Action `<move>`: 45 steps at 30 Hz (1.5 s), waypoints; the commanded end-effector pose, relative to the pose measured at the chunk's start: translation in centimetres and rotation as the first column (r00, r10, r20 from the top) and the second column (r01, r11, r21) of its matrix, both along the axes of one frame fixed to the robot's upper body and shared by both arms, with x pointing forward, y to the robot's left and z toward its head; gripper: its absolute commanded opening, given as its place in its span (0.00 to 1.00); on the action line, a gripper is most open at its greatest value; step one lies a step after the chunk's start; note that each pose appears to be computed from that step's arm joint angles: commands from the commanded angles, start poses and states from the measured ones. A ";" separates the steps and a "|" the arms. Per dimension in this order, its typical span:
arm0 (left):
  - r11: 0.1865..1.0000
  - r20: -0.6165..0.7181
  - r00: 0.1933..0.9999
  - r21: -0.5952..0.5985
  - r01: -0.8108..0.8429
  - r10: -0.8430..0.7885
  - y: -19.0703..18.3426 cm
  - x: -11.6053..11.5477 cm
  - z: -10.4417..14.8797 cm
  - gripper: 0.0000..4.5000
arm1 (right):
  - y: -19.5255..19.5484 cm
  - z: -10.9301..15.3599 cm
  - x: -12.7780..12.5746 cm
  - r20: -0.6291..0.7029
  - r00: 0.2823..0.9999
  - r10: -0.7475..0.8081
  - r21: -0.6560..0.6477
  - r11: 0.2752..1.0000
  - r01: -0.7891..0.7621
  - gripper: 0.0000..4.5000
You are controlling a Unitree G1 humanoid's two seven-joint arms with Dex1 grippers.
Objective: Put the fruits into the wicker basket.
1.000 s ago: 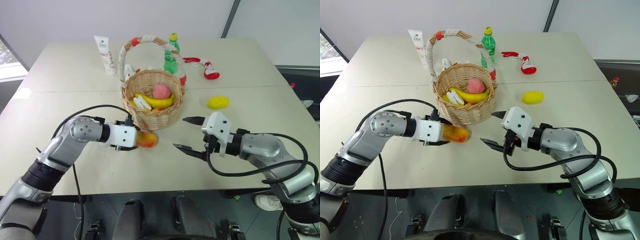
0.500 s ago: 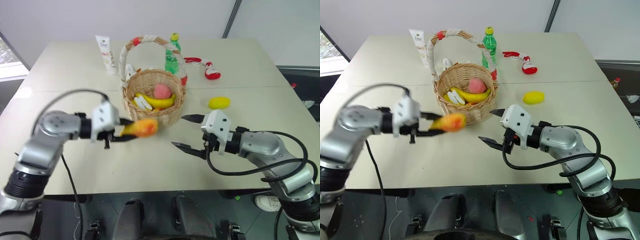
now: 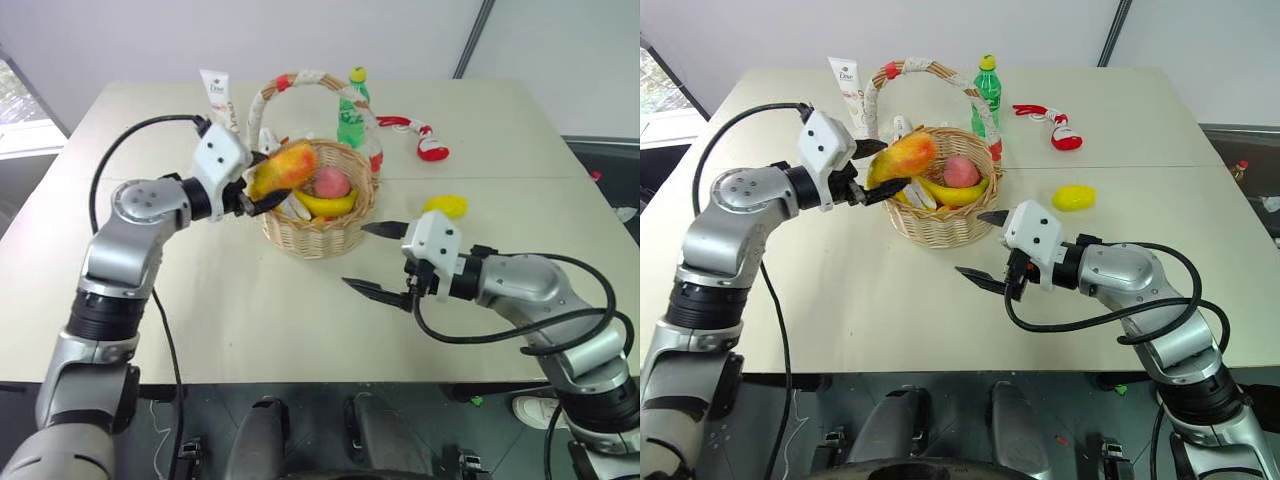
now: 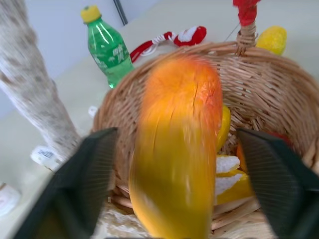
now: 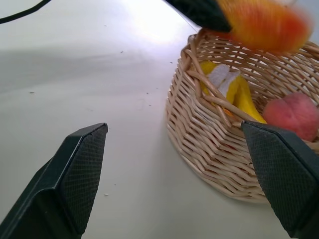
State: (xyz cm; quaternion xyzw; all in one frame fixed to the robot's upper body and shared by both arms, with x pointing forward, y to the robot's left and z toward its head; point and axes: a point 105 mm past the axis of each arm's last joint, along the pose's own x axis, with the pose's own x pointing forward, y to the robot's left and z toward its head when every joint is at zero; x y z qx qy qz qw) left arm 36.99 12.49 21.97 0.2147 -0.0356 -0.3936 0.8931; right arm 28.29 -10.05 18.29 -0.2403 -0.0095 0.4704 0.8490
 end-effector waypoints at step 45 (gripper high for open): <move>0.968 -0.057 0.996 -0.248 0.047 -0.063 3.7 -5.0 -0.1 1.00 | -0.7 6.9 1.4 0.451 0.888 0.087 -0.109 0.993 -0.042 0.31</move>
